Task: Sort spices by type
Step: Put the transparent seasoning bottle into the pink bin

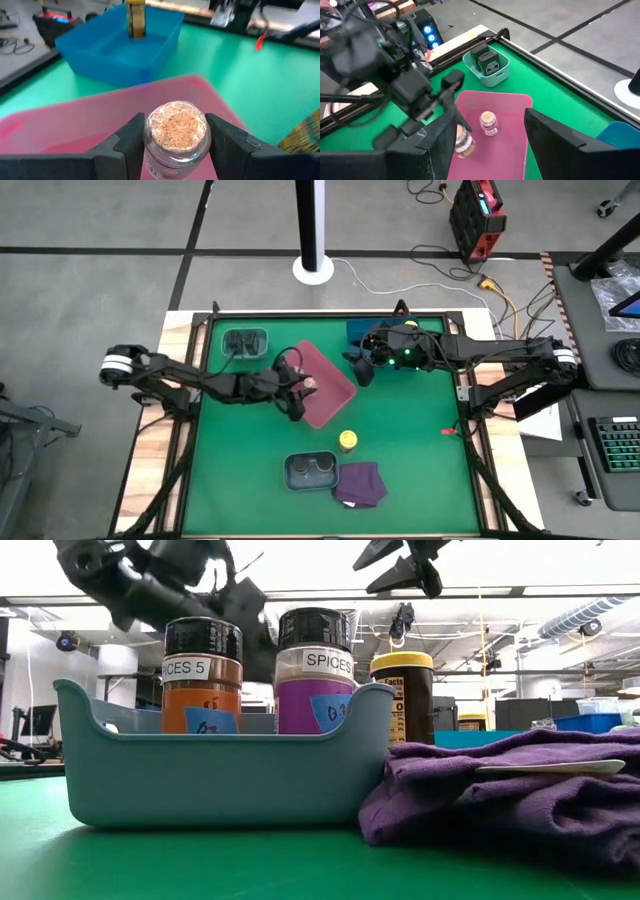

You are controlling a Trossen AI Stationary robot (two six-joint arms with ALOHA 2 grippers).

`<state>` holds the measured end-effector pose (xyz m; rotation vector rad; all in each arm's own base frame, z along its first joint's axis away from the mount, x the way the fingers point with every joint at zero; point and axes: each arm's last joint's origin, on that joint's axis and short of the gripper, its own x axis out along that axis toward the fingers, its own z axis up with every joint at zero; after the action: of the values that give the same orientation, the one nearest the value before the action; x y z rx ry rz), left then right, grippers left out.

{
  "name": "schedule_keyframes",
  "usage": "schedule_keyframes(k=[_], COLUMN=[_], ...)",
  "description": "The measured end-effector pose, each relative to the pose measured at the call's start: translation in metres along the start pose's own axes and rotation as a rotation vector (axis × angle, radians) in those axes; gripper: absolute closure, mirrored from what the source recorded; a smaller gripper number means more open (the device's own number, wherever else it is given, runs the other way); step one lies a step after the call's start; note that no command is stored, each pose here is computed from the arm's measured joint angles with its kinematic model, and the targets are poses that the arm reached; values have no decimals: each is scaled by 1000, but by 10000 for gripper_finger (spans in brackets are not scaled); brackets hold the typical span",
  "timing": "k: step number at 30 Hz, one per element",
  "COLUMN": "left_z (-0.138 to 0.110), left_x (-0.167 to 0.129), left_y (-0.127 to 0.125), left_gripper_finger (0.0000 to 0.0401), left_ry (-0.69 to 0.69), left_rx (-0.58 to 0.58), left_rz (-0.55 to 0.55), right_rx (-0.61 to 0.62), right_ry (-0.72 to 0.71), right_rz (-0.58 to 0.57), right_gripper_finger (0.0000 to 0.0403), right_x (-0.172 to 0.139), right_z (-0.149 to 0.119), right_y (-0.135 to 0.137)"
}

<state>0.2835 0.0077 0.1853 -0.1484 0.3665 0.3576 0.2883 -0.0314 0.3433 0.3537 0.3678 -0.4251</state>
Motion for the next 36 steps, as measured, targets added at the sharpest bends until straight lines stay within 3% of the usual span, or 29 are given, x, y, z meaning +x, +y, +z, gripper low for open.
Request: schedule_keyframes(k=[10,14,36], left_z=[-18,-26,-48], left_x=[32,35,50], left_y=[-7,-4,-3], left_gripper_finger=[243,243,243], left_ry=[81,96,114], left_rx=[7,-16,-61], left_rz=[56,107,116], right_rx=[30,30,25], right_ry=[3,6,9], right_rz=[-1,1,2], right_gripper_finger=[182,185,192], right_x=[0,0,0], right_z=[0,-1,-2], right_y=[0,1,1])
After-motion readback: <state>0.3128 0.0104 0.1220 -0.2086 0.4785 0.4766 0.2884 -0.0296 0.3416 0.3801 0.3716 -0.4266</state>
